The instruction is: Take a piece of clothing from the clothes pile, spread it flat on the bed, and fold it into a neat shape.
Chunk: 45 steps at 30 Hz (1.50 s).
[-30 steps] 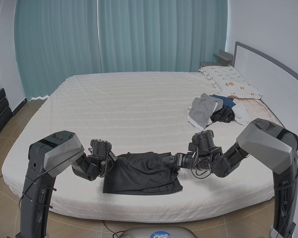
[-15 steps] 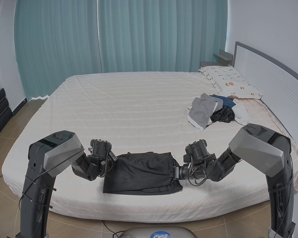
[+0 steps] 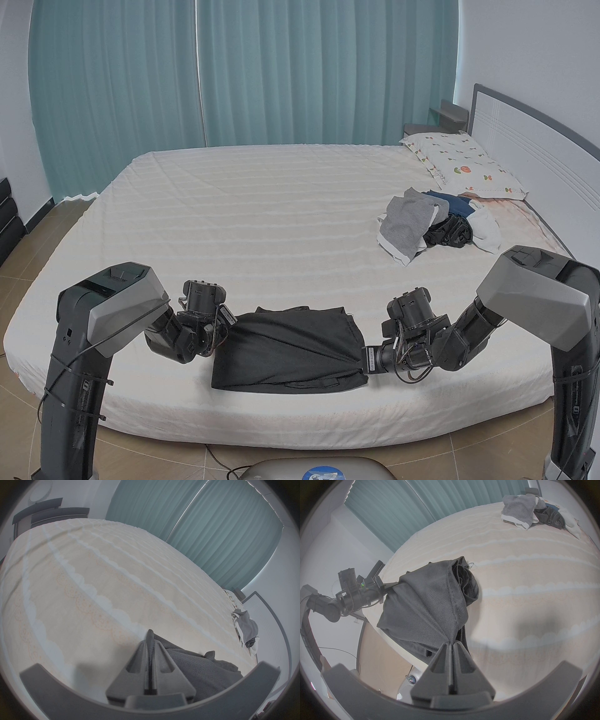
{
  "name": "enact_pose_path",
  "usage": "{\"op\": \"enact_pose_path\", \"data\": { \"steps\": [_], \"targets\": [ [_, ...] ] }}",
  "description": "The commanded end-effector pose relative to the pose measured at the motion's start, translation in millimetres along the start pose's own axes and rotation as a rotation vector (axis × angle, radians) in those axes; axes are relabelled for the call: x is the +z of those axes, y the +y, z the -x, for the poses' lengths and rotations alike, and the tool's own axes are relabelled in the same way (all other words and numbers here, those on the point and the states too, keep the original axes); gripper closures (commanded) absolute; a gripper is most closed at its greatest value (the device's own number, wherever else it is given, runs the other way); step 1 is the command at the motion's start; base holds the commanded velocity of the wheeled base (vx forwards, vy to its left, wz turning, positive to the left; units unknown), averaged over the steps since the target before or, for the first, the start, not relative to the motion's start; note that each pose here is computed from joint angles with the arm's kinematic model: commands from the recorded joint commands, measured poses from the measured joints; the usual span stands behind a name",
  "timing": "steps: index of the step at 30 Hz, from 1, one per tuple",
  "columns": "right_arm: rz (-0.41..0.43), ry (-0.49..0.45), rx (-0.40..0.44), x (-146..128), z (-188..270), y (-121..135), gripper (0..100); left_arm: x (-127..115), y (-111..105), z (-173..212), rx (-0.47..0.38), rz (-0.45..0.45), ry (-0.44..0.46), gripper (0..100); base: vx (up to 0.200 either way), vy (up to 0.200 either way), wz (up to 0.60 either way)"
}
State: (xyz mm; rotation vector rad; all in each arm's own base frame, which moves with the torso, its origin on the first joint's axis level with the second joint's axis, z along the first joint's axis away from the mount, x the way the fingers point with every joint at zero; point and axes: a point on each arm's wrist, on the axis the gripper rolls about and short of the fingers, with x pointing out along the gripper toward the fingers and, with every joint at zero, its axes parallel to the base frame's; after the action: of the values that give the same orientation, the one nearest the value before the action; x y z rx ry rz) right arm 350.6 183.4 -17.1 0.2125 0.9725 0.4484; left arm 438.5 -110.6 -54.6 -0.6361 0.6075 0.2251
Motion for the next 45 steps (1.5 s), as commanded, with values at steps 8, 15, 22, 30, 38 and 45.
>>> {"op": "enact_pose_path", "data": {
  "steps": [8,15,22,30,38,45],
  "targets": [
    [0.001,-0.004,0.003,0,-2,3,0,1,-1,1,-0.004,0.002,-0.005,100,0.0,0.0,0.0],
    [-0.06,-0.078,0.026,18,14,8,0,4,-4,6,-0.01,0.005,-0.011,0,0.0,0.0,0.0],
    [-0.147,-0.172,0.055,42,44,6,0,25,-7,30,-0.033,0.029,-0.041,0,0.0,0.0,0.0],
    [-0.164,-0.159,0.043,39,37,1,0,46,-10,41,-0.052,0.049,-0.08,0,0.0,0.0,0.0],
    [-0.322,-0.167,0.052,48,15,1,0,50,-14,48,-0.058,0.047,-0.089,0,0.0,0.0,0.0],
    [-0.333,-0.158,0.052,46,7,1,0,60,-2,38,-0.04,0.083,-0.111,0,0.0,0.0,0.0]
  ]
}}
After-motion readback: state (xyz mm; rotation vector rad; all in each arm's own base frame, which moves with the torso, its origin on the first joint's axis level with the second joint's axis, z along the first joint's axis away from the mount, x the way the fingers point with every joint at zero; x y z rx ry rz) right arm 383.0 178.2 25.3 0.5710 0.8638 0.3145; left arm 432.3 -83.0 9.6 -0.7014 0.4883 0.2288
